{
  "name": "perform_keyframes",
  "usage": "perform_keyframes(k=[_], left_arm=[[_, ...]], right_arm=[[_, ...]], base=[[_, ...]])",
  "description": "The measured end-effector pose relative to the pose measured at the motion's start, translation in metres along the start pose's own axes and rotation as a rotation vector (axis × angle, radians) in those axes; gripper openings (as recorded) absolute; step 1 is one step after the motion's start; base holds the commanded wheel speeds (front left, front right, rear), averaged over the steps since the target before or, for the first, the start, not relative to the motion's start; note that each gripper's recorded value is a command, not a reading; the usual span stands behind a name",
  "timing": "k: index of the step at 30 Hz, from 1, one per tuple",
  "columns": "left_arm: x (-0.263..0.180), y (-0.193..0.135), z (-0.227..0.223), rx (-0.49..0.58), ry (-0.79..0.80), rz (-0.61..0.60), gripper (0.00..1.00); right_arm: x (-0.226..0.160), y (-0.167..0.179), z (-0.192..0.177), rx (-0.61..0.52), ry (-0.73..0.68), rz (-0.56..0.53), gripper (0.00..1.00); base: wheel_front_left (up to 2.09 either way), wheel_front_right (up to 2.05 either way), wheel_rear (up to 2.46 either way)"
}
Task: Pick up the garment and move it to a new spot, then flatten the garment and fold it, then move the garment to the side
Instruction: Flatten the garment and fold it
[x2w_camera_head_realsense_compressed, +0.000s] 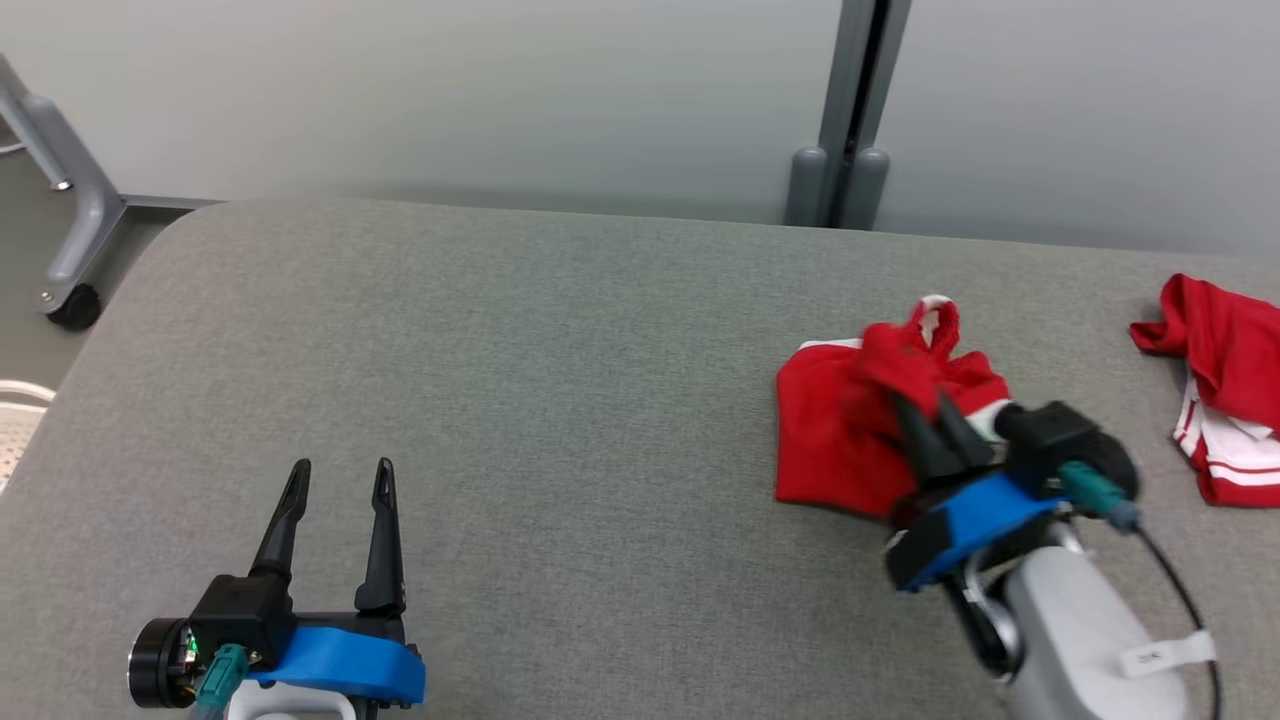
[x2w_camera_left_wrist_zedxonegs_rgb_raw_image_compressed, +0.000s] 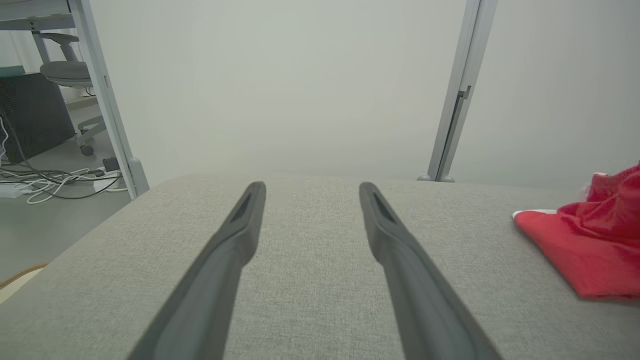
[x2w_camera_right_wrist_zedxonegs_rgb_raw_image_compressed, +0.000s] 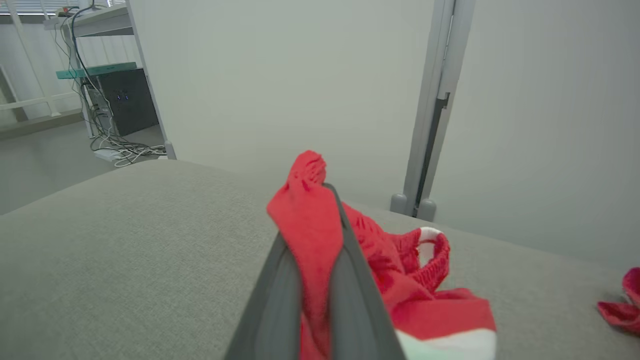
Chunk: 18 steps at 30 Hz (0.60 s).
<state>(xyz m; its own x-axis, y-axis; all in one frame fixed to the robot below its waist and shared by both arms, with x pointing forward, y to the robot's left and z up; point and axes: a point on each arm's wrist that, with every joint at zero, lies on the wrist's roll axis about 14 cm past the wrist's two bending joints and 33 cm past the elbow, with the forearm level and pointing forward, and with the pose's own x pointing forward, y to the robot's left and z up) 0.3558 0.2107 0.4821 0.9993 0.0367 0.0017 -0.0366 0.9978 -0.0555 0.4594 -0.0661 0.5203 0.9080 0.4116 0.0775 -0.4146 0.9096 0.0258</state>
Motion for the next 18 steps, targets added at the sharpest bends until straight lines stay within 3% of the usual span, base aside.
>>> perform_keyframes(k=[9, 18], left_arm=[[-0.007, 0.014, -0.004, -0.010, 0.016, 0.048, 1.00], [-0.008, 0.025, -0.009, -0.015, 0.035, 0.092, 1.00]], right_arm=[[0.024, 0.106, -0.022, 0.048, 0.067, 0.276, 0.00], [0.005, 0.181, -0.067, 0.103, 0.216, 0.513, 0.00]], base=[[0.00, 0.00, 0.00], [0.00, 0.00, 0.00]])
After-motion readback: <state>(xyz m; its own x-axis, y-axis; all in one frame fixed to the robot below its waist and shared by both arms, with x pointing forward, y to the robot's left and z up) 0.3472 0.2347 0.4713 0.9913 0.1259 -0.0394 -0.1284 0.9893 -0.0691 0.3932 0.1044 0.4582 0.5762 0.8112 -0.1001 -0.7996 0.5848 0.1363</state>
